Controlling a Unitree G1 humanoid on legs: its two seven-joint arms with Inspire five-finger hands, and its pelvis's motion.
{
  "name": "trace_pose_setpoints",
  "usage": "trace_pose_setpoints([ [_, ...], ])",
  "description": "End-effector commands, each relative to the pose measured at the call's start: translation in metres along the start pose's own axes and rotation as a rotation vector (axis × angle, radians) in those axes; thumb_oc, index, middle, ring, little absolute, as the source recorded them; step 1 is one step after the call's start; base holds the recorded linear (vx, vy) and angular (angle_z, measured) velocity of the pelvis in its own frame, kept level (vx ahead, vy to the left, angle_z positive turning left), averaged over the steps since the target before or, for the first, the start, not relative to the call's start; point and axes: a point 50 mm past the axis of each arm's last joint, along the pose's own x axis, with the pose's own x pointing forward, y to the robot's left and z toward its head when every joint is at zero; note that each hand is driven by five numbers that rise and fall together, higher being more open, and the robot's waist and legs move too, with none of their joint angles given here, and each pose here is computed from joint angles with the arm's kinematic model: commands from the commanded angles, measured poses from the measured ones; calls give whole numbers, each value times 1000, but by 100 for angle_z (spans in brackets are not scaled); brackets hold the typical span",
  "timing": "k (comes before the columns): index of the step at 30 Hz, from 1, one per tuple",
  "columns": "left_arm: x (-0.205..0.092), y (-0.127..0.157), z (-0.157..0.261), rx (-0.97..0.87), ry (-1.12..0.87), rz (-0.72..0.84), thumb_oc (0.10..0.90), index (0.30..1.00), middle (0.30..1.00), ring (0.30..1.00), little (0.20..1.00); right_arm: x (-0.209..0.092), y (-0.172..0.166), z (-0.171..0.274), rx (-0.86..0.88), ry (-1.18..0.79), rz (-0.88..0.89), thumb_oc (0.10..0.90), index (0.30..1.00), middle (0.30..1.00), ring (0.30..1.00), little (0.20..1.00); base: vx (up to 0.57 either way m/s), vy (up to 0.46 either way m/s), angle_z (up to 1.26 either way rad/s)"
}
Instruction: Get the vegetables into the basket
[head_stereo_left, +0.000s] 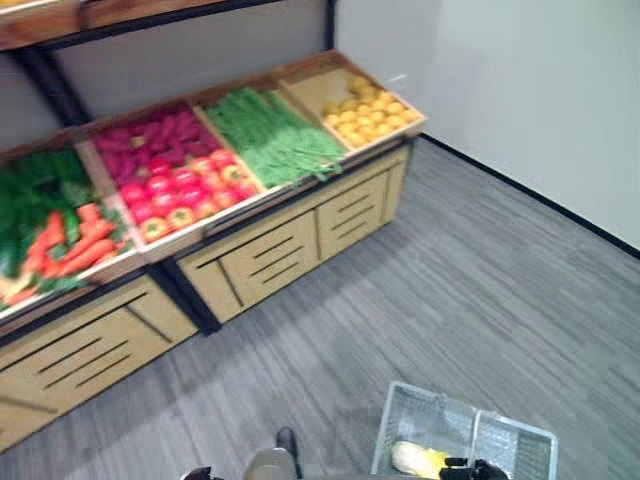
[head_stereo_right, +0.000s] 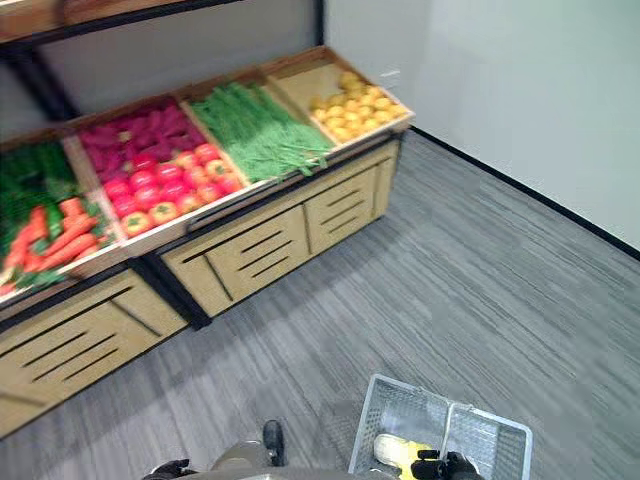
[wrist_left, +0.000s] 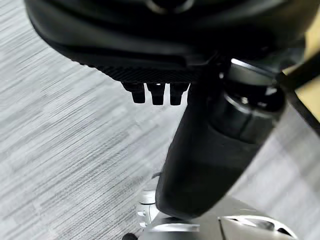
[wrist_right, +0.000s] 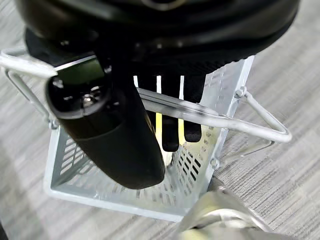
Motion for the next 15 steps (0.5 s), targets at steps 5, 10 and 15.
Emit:
trace_pose_setpoints([
  [5, -1, -12, 3, 18, -9, -46, 900, 1000, 1000, 1000, 1000, 1, 6, 12, 9, -14, 26, 400, 300, 300, 300, 300, 162, 157, 86],
  [10, 0, -8, 9, 58, -24, -39, 900, 1000, 1000, 1000, 1000, 2, 10, 15, -18, -18, 31, 400, 300, 300, 300, 300, 211, 203, 25],
  [15, 0, -5, 16, 84, -52, -30, 900, 1000, 1000, 1000, 1000, 1, 4, 13, 2, -15, 15, 400, 300, 300, 300, 300, 234, 279, 46],
])
